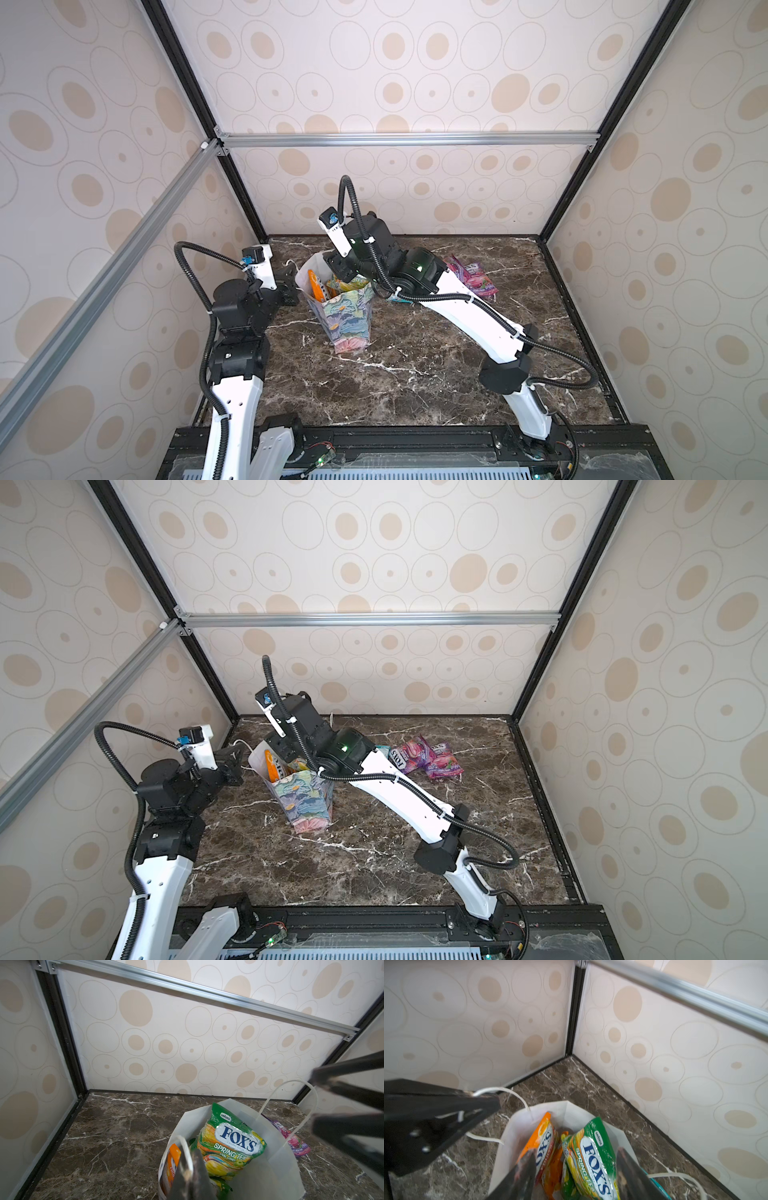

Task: Place the snacks into the paper bag
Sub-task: 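Lower the green packet into the bag and open the right gripper, then raise the open right gripper out of the bag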

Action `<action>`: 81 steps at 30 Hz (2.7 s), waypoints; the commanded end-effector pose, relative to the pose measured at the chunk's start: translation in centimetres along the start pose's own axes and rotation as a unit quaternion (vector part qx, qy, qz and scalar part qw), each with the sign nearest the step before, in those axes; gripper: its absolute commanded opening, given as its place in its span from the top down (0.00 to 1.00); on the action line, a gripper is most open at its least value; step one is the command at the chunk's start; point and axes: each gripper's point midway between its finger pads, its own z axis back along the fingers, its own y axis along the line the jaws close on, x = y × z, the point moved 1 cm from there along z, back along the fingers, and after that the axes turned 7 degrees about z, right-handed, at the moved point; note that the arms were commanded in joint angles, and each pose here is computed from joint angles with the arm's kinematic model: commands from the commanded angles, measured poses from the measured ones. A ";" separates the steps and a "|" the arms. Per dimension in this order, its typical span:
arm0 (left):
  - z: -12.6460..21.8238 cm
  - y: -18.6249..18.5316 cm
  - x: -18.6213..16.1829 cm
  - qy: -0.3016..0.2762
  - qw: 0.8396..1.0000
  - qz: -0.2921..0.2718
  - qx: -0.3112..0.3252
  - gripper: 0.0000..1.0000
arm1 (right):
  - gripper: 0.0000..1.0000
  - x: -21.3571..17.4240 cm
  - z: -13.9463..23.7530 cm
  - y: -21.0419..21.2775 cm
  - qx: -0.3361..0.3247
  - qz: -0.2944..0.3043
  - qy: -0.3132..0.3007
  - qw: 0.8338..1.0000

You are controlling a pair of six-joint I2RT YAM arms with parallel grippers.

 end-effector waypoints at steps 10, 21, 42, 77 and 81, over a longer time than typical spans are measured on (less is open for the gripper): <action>2.1 -2.8 -0.2 -0.008 0.998 0.018 -0.060 1.00 | 0.32 -7.5 -3.3 -0.4 0.027 0.031 0.123 0.992; 5.3 -2.8 -1.3 -0.004 0.998 0.059 -0.027 1.00 | 0.33 -5.8 -2.6 1.4 0.049 0.043 0.094 0.993; 4.8 -1.9 -1.9 0.005 0.998 0.058 -0.006 1.00 | 0.30 -4.6 0.8 -5.8 -0.045 -0.102 0.017 0.994; 5.9 -7.3 1.3 0.025 0.988 0.066 -0.137 1.00 | 0.92 -8.2 11.0 -7.4 -0.047 -0.152 0.004 0.987; 5.7 -6.9 -0.2 0.037 0.987 0.073 -0.135 1.00 | 0.61 -10.1 12.3 -7.7 -0.065 -0.154 0.011 0.986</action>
